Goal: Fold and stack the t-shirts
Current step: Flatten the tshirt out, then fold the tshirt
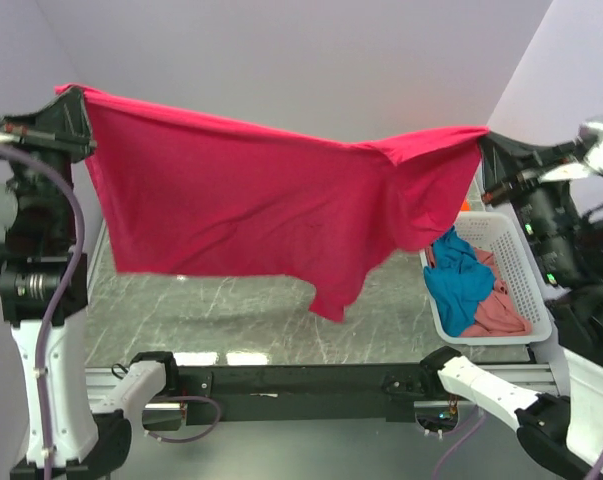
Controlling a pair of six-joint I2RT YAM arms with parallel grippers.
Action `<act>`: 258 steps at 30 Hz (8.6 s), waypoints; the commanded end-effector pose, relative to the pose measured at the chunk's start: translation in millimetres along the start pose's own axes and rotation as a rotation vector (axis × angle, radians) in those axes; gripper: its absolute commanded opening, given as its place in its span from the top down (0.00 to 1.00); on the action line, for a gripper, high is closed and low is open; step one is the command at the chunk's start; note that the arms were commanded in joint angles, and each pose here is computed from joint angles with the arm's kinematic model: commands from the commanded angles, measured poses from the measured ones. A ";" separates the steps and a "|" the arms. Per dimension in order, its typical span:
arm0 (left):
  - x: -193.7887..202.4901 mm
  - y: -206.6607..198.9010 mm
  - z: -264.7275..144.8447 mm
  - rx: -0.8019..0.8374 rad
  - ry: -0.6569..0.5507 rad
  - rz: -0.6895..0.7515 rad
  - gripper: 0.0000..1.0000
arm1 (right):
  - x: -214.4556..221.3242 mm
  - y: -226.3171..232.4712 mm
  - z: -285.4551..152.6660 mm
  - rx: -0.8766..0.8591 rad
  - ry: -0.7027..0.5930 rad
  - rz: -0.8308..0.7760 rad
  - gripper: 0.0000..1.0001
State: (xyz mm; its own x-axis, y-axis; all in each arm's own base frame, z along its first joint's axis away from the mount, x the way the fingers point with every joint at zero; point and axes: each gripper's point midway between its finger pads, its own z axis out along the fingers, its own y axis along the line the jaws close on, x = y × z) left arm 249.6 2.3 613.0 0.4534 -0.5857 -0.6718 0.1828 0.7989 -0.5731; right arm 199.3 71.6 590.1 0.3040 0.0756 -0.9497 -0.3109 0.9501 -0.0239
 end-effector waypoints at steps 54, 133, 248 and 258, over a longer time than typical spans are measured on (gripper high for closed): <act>370.3 335.2 -194.1 -1.101 0.669 -0.043 1.00 | 483.6 78.8 -106.3 0.191 1.293 0.253 1.00; 382.8 365.2 -132.8 -1.339 0.575 -0.035 0.99 | 521.1 16.0 88.6 0.316 1.233 -0.056 1.00; 376.5 346.4 -84.0 -1.275 0.759 0.028 0.01 | 460.3 28.4 83.8 0.327 1.111 0.358 0.09; 425.9 400.5 -61.5 -1.417 0.837 0.148 0.27 | 494.9 21.7 119.6 0.317 1.168 0.277 0.09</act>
State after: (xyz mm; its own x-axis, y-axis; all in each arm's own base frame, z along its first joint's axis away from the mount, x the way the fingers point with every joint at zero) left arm 457.3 55.0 65.2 -0.2423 -0.8263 -0.5084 -0.9124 0.3723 -0.1703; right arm 442.0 171.6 150.1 -0.7792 0.1508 -0.6083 0.0523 0.9829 0.1767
